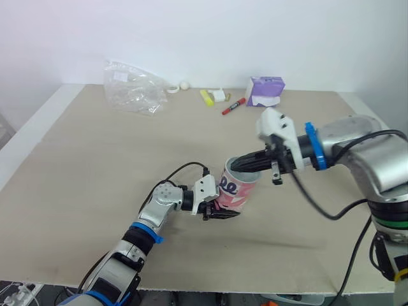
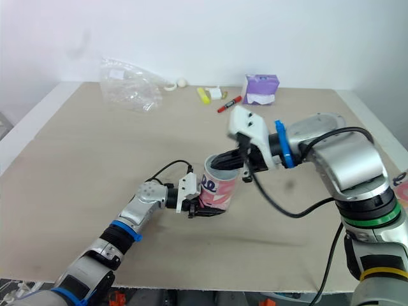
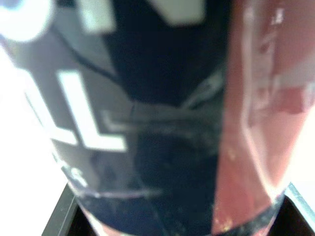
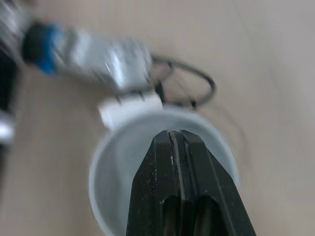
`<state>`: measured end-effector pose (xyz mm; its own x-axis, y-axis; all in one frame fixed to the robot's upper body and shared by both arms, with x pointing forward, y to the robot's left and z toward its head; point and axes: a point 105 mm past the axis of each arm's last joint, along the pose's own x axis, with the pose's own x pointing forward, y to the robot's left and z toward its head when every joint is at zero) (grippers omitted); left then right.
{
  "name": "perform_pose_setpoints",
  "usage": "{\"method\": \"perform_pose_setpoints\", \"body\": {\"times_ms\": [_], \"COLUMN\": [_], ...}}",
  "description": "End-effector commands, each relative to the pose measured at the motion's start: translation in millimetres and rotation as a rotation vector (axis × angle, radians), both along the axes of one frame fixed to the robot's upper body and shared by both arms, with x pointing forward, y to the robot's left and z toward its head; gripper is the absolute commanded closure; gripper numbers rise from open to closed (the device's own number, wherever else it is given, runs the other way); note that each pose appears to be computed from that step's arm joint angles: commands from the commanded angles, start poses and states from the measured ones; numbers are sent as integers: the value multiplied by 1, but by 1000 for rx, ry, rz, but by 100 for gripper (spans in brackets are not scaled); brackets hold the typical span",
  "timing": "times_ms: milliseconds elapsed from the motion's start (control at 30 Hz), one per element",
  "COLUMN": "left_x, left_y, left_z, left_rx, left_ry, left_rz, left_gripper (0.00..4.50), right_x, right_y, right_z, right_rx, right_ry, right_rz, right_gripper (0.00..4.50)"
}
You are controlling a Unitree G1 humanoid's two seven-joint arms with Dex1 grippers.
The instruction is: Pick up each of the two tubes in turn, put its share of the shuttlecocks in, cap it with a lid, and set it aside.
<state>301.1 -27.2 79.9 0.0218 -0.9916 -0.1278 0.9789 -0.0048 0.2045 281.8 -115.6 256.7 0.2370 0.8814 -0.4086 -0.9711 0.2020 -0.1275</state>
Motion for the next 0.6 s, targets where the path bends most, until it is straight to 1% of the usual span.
{"method": "perform_pose_setpoints", "body": {"times_ms": [33,100,167,300,433,500,533,567,600], "left_x": [0,0,0,1,-2,-4,-4,-5,-5], "left_y": [2,3,3,4,5,6,6,6,6], "left_z": [-6,-5,-4,-1,3,7,9,11,13], "left_rx": [26,24,23,17,12,3,-2,-5,-8], "left_ry": [1,-6,-16,-27,-31,-47,-55,-62,-69], "left_rz": [10,8,2,-7,-40,-57,-64,-70,-74], "left_gripper": [193,193,193,193,193,123,99,52,2], "right_x": [-13,-17,-19,-20,-21,-22,-25,-29,-31], "right_y": [-21,-37,-49,-70,-88,-95,-96,-96,-96], "right_z": [43,47,45,20,-24,-55,-69,-80,-88], "right_rx": [158,205,230,252,181,131,113,110,110], "right_ry": [-60,-68,-83,-77,-52,-58,-58,-49,-47], "right_rz": [-31,-79,-133,-257,-362,-408,-413,-416,-416], "right_gripper": [445,445,445,445,445,386,363,320,266]}}
